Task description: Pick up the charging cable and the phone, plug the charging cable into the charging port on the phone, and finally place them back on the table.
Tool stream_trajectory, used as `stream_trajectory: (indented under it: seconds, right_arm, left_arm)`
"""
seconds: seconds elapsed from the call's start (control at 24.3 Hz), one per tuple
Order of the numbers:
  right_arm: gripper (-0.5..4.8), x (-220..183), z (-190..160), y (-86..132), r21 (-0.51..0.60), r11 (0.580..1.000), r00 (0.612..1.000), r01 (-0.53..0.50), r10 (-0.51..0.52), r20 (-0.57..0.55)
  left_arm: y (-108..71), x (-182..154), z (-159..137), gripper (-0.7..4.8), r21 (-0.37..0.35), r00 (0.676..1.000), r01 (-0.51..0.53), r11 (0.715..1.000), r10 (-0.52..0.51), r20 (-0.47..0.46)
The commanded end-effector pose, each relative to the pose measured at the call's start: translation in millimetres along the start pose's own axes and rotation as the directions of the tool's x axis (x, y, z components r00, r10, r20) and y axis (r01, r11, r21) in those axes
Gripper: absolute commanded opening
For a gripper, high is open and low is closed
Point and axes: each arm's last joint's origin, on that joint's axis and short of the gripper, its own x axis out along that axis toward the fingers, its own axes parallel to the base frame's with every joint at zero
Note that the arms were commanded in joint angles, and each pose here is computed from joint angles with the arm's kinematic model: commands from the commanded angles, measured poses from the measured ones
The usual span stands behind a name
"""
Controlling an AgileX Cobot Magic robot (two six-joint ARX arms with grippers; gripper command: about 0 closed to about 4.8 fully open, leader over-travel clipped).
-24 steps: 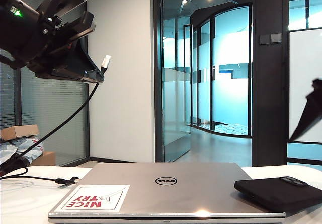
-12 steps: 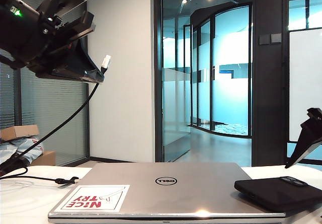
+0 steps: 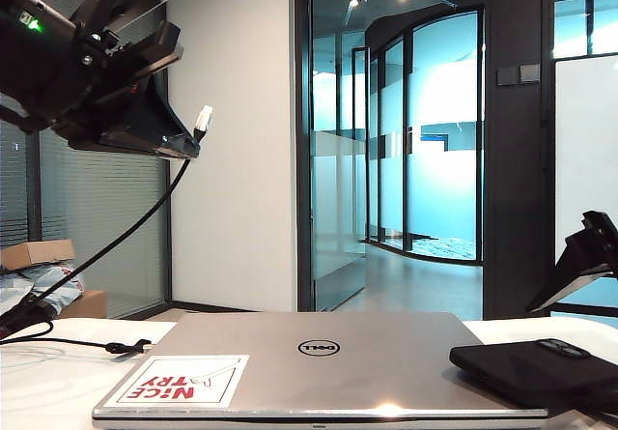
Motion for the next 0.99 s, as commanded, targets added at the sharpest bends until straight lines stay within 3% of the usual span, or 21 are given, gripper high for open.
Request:
stream_trajectory:
  seconds: [0.04,0.74,0.99]
  right_arm:
    - [4.4,0.1,0.3,-3.3,0.011,0.999,0.999,0.033,-0.034,0.037]
    - [4.39,10.8,8.2,0.1,0.006,0.999,0.998,0.033,-0.034,0.055]
    - [4.39,11.1,6.1,0.2,-0.134,0.991,1.0,0.025,-0.024,0.014]
  left_arm:
    - [-0.4,-0.6,3.6,-0.07,0.008,1.0,0.005,1.0,-0.005,0.025]
    - [-0.4,-0.6,3.6,-0.07,0.007,1.0,0.005,1.0,-0.005,0.025]
    - [-0.4,-0.6,3.6,-0.07,0.008,1.0,0.005,1.0,-0.005,0.025]
